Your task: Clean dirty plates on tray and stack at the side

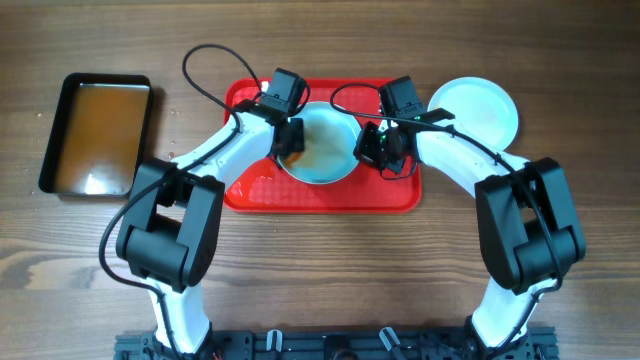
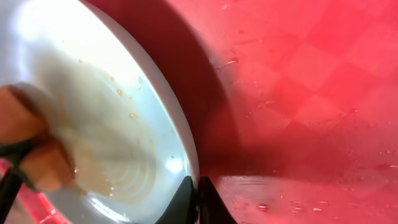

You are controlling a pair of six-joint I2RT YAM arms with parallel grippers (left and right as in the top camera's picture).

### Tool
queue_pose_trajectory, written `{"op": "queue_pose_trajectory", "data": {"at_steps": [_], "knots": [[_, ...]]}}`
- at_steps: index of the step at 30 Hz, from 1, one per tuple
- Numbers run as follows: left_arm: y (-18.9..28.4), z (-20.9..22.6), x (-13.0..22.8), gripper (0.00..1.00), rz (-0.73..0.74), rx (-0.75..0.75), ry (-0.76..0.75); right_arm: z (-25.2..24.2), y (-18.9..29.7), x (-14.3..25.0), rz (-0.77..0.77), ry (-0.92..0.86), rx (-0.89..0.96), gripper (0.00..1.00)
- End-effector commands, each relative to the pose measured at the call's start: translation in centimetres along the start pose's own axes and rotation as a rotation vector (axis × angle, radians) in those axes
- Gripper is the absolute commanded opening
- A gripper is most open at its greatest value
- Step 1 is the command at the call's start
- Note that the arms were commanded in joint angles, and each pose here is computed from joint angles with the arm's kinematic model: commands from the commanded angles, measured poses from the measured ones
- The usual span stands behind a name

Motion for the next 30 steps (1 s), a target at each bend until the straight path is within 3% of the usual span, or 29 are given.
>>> {"op": "queue_pose_trajectory", "data": {"at_steps": [1,6,9,13,16,17,18,19,21,22,23,25,27,30], "knots": [[2.4,5.1,-4.1,0.04,-0.218,-0.284,-0.030,-0.8,0.0,-0.7,-0.028,0.055,0.045,0.04],[9.4,5.2,-7.2,0.04,-0.366,-0.182,0.084,-1.3,2.6,-3.0,-0.068,0.234,0.205,0.04],[13.0,7.5,-9.4,0.04,-0.357,0.030,0.282,-0.2,6.2,-5.2,-0.094,0.365,0.323,0.04],[14.1,13.5,-11.2,0.04,-0.220,0.309,0.505,2.1,10.8,-7.5,-0.189,0.472,0.523,0.04],[13.5,20.6,-11.1,0.04,-0.201,0.245,0.670,4.5,12.6,-7.6,-0.229,0.539,0.575,0.04],[13.7,22.8,-11.0,0.04,-0.203,0.240,0.722,4.9,12.7,-7.4,-0.228,0.542,0.571,0.09],[14.0,25.3,-10.9,0.04,-0.211,0.251,0.784,4.7,12.5,-7.3,-0.221,0.508,0.563,0.40],[14.2,26.8,-10.9,0.04,-0.220,0.253,0.818,4.3,11.9,-7.2,-0.196,0.499,0.544,0.58],[14.6,29.9,-10.6,0.04,-0.244,0.230,0.886,3.9,9.8,-6.7,-0.109,0.475,0.437,0.63],[14.7,31.0,-10.4,0.04,-0.254,0.219,0.911,3.7,8.2,-6.3,-0.046,0.495,0.368,0.76],[14.8,31.7,-10.3,0.04,-0.260,0.212,0.926,3.4,7.0,-6.0,0.000,0.500,0.332,0.82],[14.9,32.4,-10.2,0.04,-0.266,0.206,0.940,2.0,4.4,-5.5,0.082,0.478,0.306,0.82],[14.9,32.3,-10.2,0.04,-0.266,0.206,0.940,0.8,2.2,-4.6,0.158,0.455,0.290,0.69],[14.9,32.4,-10.2,0.04,-0.269,0.206,0.939,0.0,-0.3,-3.3,0.245,0.480,0.254,0.63]]}}
Point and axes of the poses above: each gripper's point midway between its finger pads, its own y axis back along the fingers, its own z axis along the line the jaws close on, x = y × z, the point moved 2 cm from there along y, back along the fingers, and after that the axes turned 14 degrees about y, right-handed, at the moved point
